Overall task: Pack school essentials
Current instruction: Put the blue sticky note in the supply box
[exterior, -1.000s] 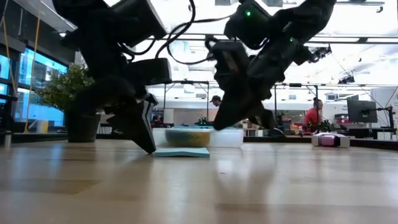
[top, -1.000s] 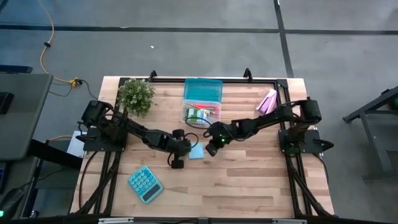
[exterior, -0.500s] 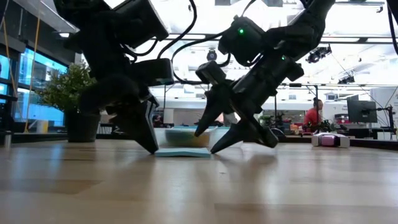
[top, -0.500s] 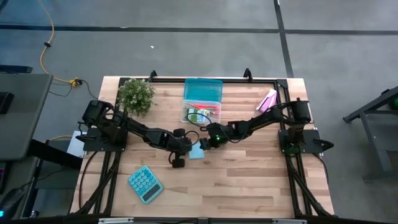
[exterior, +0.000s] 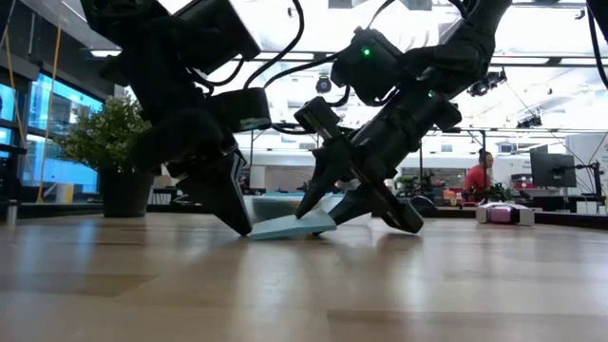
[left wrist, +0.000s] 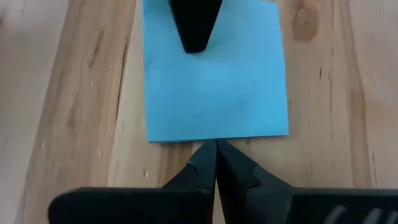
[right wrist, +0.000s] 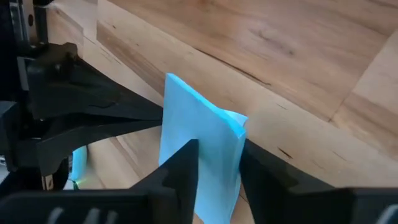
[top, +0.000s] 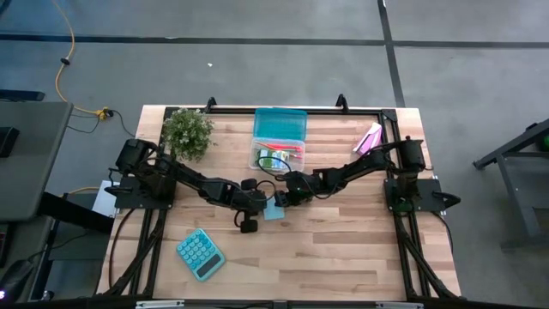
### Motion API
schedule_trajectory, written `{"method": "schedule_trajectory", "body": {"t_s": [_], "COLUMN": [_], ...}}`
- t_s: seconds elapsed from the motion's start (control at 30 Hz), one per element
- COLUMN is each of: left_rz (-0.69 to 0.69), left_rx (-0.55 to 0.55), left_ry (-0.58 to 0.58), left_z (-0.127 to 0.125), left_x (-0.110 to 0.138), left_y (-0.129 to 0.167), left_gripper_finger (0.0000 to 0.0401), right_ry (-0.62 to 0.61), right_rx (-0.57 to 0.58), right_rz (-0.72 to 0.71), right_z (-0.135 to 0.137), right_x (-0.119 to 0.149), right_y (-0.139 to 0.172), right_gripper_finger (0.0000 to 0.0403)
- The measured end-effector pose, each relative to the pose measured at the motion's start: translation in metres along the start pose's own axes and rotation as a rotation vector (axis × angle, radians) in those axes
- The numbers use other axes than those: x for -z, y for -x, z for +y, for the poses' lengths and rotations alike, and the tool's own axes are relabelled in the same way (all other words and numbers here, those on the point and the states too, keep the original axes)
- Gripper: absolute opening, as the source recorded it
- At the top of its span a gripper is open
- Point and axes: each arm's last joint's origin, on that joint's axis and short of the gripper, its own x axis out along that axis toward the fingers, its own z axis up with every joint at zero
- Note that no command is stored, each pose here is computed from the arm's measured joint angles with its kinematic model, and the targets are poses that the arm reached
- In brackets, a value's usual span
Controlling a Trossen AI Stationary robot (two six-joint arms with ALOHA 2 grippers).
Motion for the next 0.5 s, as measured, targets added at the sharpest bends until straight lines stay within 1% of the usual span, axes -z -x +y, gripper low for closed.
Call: {"method": "schedule_trajectory", "body": {"t_s": [0.07,0.23,0.37,0.5], "left_rz": [0.004,0.003,0.004,0.016], "left_rx": [0.000,-0.002,-0.003,0.005], "left_ry": [0.016,0.011,0.011,0.022], "left_z": [-0.0007,-0.0026,-0.0025,0.0014], "left_x": [0.0006,0.0011,0.0011,0.0001], "left_y": [-0.0010,-0.0012,-0.0014,0.0053], "left_gripper_finger": [0.0000,0.0000,0.0000,0.0000], "right_ry": [0.010,0.032,0.045,0.104], "right_rx": [0.002,-0.005,-0.017,-0.024], "right_rz": [0.000,0.007,0.013,0.015], "right_z": [-0.0003,0.0003,0.0017,0.0048], "right_x": [0.0002,0.0010,0.0013,0.0008], "right_y": [-0.0001,-0.0004,0.0003,0.0074], "right_gripper_finger": [0.0093,0.0050,0.0024,0.0005]}}
